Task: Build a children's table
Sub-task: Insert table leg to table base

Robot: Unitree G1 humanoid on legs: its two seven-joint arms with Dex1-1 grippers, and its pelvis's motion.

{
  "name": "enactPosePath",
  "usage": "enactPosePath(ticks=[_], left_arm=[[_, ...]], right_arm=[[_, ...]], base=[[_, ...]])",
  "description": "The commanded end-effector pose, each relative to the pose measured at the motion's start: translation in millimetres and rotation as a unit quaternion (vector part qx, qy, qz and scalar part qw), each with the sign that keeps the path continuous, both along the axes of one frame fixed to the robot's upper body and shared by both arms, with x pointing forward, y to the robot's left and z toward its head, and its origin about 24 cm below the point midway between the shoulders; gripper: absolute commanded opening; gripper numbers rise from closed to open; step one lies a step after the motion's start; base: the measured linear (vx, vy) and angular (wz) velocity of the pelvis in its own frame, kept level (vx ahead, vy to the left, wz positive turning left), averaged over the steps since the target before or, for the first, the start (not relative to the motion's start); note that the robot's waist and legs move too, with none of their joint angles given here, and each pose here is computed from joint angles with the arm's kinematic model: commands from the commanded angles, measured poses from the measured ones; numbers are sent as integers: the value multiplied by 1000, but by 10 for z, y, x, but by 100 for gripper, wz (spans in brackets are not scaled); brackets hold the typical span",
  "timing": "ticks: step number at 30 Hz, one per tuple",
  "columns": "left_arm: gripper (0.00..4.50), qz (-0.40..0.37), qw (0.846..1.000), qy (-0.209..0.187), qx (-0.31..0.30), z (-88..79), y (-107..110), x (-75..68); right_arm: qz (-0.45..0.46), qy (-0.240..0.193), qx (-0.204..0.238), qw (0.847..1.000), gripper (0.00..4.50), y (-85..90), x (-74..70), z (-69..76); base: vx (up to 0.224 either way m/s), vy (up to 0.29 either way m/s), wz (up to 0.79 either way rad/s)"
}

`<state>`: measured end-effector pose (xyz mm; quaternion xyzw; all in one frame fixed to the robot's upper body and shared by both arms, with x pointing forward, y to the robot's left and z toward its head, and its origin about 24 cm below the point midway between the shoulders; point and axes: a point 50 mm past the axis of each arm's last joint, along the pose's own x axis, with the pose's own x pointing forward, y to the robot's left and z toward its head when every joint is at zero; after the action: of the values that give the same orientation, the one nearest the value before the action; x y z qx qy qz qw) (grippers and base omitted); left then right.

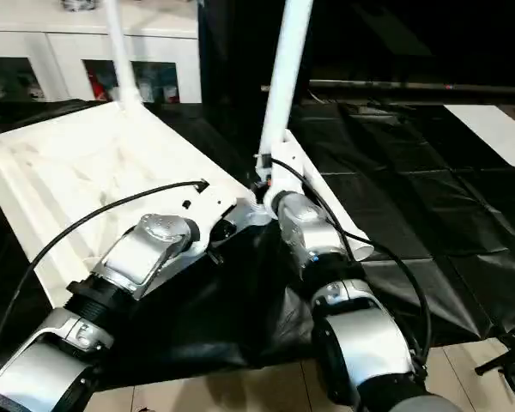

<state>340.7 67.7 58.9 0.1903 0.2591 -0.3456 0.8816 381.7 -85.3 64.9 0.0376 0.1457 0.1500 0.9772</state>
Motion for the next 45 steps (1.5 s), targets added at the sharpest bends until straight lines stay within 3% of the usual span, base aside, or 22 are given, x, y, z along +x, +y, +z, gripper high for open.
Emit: enactPosePath(ticks=[1, 7, 8, 9, 22, 23, 26, 29, 32, 37, 40, 45], left_arm=[[0, -2, 999, -33, -10, 162, -33, 39], [0, -6, 999, -31, -10, 166, -23, 28], [0, -6, 999, -31, -11, 170, -12, 34], [0, -6, 999, -32, -12, 174, -7, 38], [0, -21, 999, -41, -26, 221, 64, 55], [0, -24, 998, -44, -27, 226, 86, 57], [0, -32, 998, -52, -27, 231, 102, 58], [0, -36, 997, -56, -31, 214, 172, 55], [0, -31, 997, -60, -33, 192, 246, 61], [0, 1, 995, -91, -34, 188, 388, 104], [0, 20, 995, -91, -42, 192, 407, 100], [0, 37, 992, -104, -67, 219, 430, 47]], right_arm=[[-16, 146, -23, 989, 187, -90, -304, -642], [32, 111, -24, 993, 187, 9, -253, -530], [39, 98, -17, 994, 243, 23, -232, -484], [42, 92, -16, 995, 257, 24, -221, -462], [95, 4, 13, 995, 372, -36, -94, -91], [117, -16, 20, 993, 383, -75, -119, -3], [136, -31, 25, 990, 402, -114, -163, 75], [157, -71, 30, 985, 426, -296, -346, 293], [162, -83, 29, 983, 426, -443, -510, 379], [125, -80, 11, 989, 426, -702, -819, 336], [91, -68, 21, 993, 426, -746, -870, 318], [16, -79, -37, 996, 426, -872, -873, 240]], base=[[0, 0, 0], [0, 0, 0], [0, 0, 0], [0, 0, 0], [0, 0, 0], [0, 0, 0], [0, 0, 0], [0, 0, 0], [0, 0, 0], [0, 0, 0], [0, 0, 0], [0, 0, 0]])
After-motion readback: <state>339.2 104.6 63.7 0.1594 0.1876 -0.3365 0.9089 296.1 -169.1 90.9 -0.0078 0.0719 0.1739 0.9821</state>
